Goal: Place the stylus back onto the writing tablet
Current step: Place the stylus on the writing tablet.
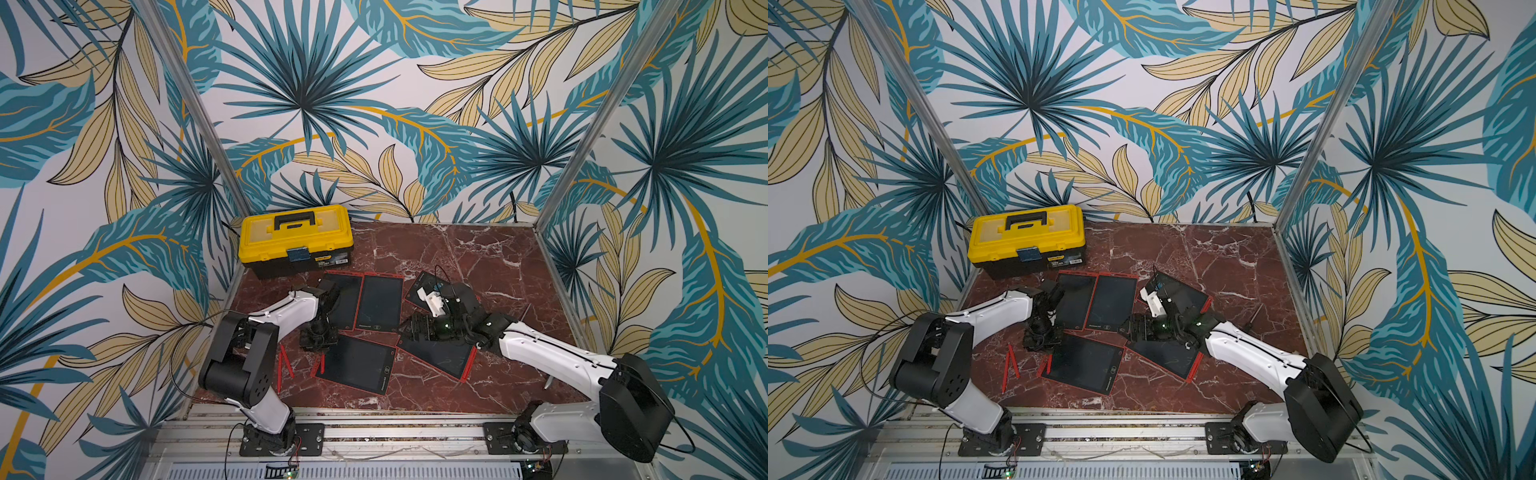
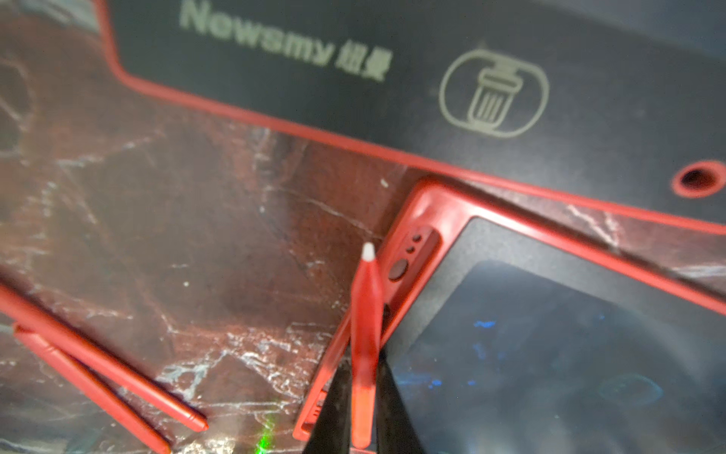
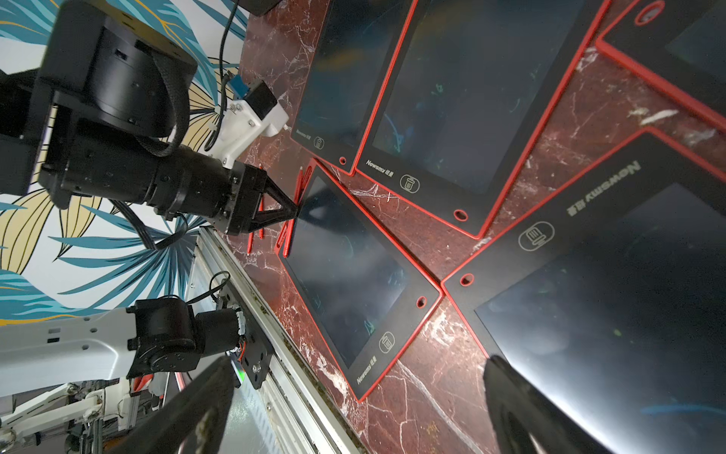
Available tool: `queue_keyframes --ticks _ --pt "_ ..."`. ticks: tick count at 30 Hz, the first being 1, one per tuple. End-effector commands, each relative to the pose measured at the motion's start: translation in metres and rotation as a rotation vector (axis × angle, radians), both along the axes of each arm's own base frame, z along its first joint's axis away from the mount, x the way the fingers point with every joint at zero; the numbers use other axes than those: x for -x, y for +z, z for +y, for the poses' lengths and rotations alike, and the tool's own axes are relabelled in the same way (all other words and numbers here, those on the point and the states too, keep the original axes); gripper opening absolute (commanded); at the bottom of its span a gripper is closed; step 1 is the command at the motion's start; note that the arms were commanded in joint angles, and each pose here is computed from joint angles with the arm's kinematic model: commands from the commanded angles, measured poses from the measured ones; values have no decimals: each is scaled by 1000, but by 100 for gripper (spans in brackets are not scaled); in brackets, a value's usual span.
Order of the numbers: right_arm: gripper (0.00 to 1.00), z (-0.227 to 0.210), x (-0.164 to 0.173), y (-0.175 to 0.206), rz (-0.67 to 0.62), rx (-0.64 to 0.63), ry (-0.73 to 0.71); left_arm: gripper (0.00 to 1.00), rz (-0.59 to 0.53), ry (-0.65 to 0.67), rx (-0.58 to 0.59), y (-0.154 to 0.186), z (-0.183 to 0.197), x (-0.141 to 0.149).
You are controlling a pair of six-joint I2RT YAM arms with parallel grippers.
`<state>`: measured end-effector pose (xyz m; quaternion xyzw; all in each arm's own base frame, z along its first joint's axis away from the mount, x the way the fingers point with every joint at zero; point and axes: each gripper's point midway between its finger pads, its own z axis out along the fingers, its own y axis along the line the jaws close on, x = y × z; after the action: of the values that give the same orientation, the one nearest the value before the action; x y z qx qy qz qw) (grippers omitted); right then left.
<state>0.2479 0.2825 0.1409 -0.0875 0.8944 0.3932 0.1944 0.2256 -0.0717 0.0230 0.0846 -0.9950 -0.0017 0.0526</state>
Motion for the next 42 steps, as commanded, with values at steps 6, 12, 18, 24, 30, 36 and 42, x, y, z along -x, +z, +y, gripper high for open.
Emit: queue_keyframes --ticks 6,12,18,24,30,36,42 --pt "99 -3 4 -9 4 26 6 21 -7 47 1 16 0 6" --pt "99 -4 5 -9 2 28 5 17 -62 67 -50 23 6 -15" --pt "99 -8 7 -9 -1 33 -4 12 -74 94 -127 20 20 -31" --pt "99 -10 7 -8 -6 43 -9 10 -31 124 -171 7 34 -30" --pt "99 -10 7 -9 -2 46 -7 10 -31 136 -149 1 32 -33" --pt "99 -9 6 -8 -5 46 -5 10 -41 140 -84 -6 21 -40" --pt "99 -9 6 -10 -3 52 -4 10 -47 145 -42 -6 13 -44"
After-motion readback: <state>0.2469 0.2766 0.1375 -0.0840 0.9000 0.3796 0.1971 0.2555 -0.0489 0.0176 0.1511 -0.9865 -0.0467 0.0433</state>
